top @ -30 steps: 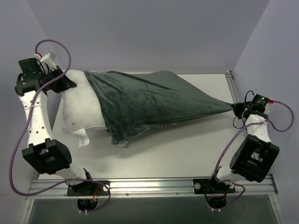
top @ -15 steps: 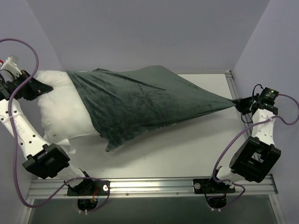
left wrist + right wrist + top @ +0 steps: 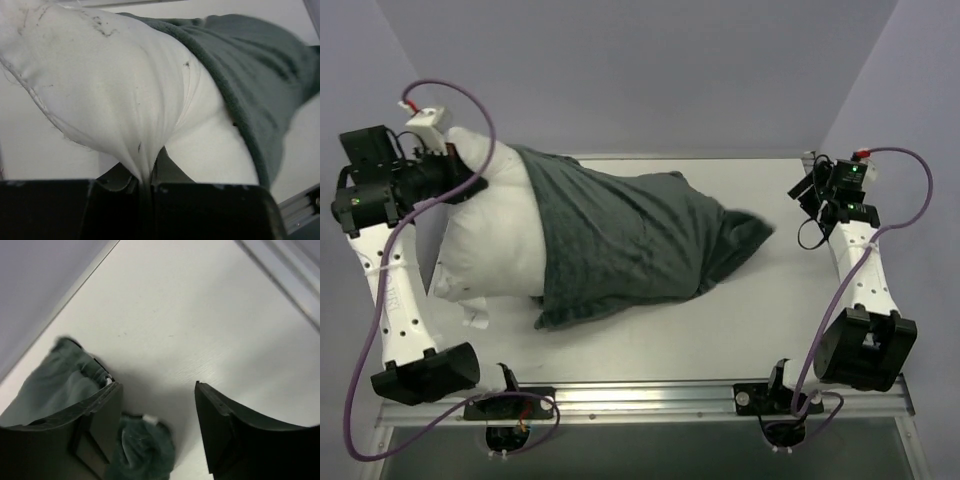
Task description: Remove the pillowcase from the pillow
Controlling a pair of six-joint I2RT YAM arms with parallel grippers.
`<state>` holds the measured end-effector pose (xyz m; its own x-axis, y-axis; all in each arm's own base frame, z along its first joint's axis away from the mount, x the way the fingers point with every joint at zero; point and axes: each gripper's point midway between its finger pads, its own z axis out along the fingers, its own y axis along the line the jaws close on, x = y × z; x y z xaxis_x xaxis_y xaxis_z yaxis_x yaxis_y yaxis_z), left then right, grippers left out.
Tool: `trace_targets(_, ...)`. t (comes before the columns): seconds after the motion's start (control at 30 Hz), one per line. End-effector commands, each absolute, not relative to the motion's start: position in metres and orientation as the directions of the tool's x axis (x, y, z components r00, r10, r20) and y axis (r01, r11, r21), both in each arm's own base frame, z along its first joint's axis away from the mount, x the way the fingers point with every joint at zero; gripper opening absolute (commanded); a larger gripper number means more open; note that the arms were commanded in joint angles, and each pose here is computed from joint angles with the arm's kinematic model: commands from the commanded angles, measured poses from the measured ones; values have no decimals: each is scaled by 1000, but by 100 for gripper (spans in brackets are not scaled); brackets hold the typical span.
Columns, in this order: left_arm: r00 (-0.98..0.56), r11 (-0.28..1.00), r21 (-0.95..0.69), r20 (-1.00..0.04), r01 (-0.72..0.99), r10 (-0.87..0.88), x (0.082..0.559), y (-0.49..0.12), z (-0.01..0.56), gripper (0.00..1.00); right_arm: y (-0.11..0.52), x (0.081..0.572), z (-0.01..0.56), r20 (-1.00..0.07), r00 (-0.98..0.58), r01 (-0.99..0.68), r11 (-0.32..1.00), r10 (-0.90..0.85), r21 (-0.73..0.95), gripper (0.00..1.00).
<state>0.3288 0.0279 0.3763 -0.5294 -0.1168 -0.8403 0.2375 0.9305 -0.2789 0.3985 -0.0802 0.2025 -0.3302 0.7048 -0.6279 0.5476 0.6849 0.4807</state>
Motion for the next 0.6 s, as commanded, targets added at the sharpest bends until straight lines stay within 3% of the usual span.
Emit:
trace_targets(0.0,-164,905,23,-981,424,102,336,-21,468,2,-101,394,254,-806,-271,535,779,526,328,63)
trace_targets(0.1,-186,813,-45,-979,580,78,326,-70,475,2,-72,387,263,-827,-335,471,840,452,268,82)
trace_targets(0.17,-215,764,-63,-971,642,100,321,-96,466,2,-24,389,282,-859,-363,311,916,361,253,90)
trace_targets(0.2,-239,746,-77,-965,662,113,316,-104,457,2,-6,393,294,-877,-352,228,939,327,259,91)
trace_targets(0.23,-250,731,-82,-960,677,124,313,-110,451,2,49,392,304,-882,-388,28,960,266,277,90)
trace_targets(0.37,-263,639,-78,-944,765,199,290,-154,428,2,180,381,348,-909,-378,-349,883,174,314,89)
trace_targets(0.4,-268,630,-76,-939,773,216,287,-163,424,2,206,375,379,-926,-332,-419,851,181,317,88)
trace_targets(0.57,-277,633,-89,-939,769,205,286,-172,426,2,328,345,414,-933,-312,-606,718,182,343,89)
